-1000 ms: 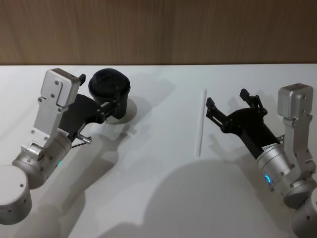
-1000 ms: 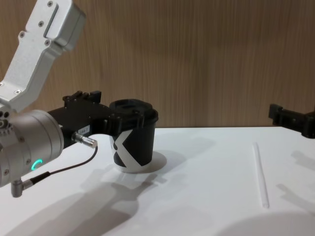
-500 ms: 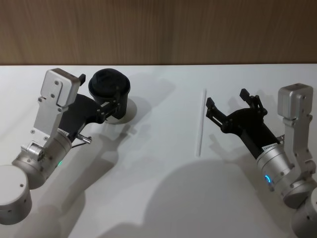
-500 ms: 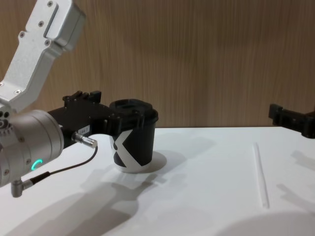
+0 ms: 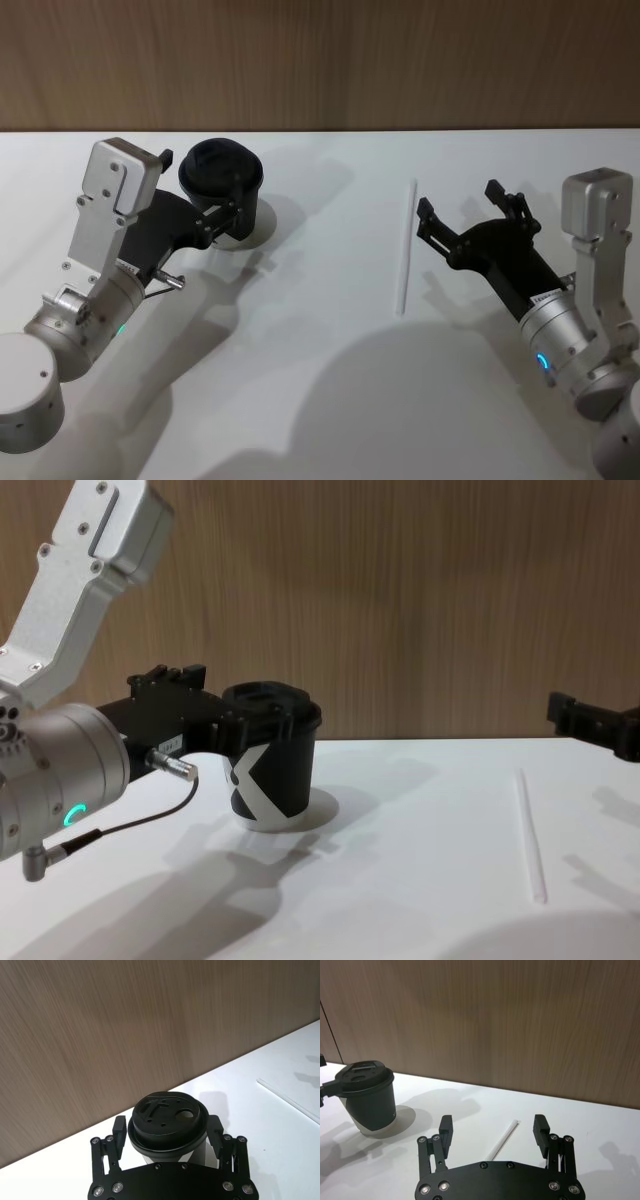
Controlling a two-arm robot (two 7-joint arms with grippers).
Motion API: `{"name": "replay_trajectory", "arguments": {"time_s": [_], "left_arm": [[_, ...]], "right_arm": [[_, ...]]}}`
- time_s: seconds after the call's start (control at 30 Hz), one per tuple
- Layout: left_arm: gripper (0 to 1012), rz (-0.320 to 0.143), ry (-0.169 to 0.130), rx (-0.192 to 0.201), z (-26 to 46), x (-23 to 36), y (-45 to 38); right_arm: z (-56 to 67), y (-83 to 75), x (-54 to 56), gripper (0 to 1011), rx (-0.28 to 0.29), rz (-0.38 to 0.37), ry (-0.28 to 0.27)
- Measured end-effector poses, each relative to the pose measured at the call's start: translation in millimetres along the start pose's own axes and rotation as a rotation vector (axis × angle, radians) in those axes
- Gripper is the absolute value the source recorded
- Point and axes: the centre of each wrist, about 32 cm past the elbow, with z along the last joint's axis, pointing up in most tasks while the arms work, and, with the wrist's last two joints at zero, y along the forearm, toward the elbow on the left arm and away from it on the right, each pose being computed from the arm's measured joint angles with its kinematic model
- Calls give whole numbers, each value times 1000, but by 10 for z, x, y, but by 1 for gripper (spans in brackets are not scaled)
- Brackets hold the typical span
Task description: Pick up the straw with one hand, pass it to the other hand, and insert it into the cup.
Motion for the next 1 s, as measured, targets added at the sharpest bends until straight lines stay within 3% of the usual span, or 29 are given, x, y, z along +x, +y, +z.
{"name": "replay_trajectory", "arguments": {"time_s": [0.63, 1.0], "left_arm": [[1004, 0, 0, 0, 0, 0, 0], [1004, 0, 0, 0, 0, 0, 0]], "right_arm": [[127, -102, -25, 1001, -115, 54, -33], [142, -91, -80, 1001, -173, 86, -40]]}}
